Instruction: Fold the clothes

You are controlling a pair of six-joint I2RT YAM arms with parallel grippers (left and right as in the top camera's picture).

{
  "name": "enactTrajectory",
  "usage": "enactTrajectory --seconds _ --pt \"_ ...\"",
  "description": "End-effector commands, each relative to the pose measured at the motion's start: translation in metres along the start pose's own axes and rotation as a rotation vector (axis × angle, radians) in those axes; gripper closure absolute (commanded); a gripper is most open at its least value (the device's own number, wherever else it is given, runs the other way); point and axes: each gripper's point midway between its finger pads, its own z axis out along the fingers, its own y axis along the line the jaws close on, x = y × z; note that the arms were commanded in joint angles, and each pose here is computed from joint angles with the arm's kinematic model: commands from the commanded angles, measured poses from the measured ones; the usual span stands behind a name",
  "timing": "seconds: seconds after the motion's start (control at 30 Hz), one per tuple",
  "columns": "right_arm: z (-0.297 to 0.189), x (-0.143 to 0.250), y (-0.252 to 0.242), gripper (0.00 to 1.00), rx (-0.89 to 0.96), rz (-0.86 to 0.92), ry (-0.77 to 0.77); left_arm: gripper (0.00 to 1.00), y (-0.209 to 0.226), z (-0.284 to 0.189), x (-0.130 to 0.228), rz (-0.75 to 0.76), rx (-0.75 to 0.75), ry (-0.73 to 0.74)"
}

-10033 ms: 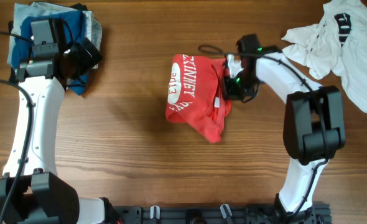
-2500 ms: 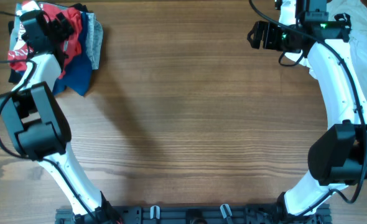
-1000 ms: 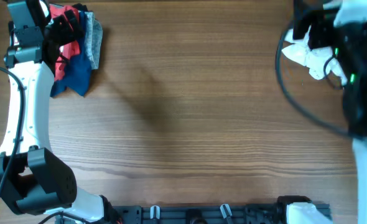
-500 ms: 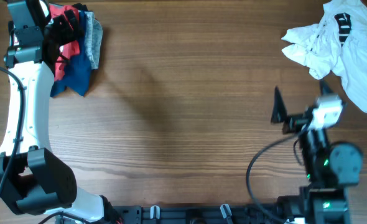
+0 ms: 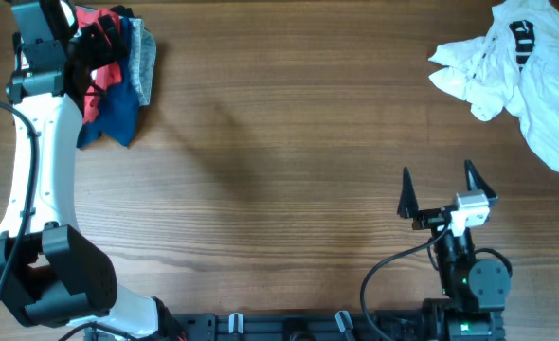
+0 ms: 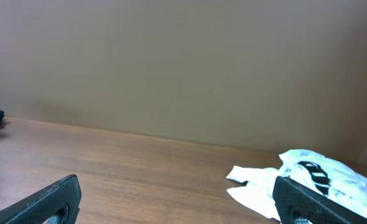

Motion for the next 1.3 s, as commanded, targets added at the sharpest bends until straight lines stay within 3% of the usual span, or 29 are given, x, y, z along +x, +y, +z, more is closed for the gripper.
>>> enactTrajectory --seconds 0.0,0.23,1.27 --pt "-0.004 -0.004 0.004 0.0 -0.018 0.013 -0.028 0.0 0.0 0.003 0.003 0.018 0.004 0.008" --pt "-0.006 0.031 0.008 0.0 -0.034 0.033 0.113 0.0 0.0 0.003 0.003 0.018 0.005 0.008" --pt "-0.006 0.031 0.008 0.0 -0.033 0.032 0.115 0.0 0.001 0.003 0.003 0.018 0.002 0.008"
